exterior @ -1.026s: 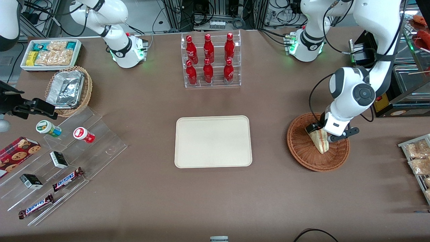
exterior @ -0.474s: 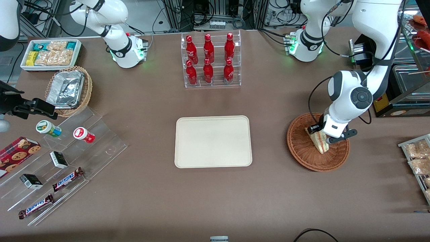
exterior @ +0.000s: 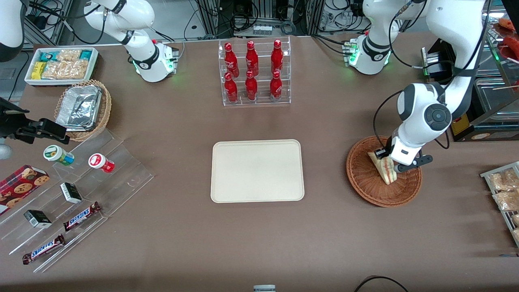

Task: Place sandwich from basket to tray
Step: 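Lower the left gripper and close it on the wrapped sandwich, then lift the sandwich and carry it over the cream tray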

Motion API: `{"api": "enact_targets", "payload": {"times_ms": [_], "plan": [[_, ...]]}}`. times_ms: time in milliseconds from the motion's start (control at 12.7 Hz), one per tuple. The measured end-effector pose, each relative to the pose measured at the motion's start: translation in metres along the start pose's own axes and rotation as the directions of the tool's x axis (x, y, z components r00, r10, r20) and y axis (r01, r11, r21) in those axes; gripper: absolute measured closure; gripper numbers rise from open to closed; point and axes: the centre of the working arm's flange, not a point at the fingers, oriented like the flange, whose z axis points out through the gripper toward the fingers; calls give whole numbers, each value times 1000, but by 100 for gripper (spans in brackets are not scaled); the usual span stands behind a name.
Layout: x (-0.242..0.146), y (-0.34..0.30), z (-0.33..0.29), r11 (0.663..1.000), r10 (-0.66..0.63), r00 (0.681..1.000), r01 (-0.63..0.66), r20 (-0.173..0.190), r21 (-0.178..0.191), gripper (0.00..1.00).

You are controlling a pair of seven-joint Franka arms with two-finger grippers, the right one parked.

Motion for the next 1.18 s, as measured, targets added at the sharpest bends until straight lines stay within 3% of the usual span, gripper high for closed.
{"api": "enact_targets", "payload": {"times_ms": [237, 711, 947, 1184], "plan": [[-11, 7, -59, 996, 88, 996, -88, 12, 22, 84], [-55, 108, -100, 961, 275, 961, -275, -18, 21, 84], [-59, 154, -99, 959, 283, 959, -284, -19, -8, 84], [-64, 214, -85, 959, 280, 960, -279, 9, -58, 84]]}}
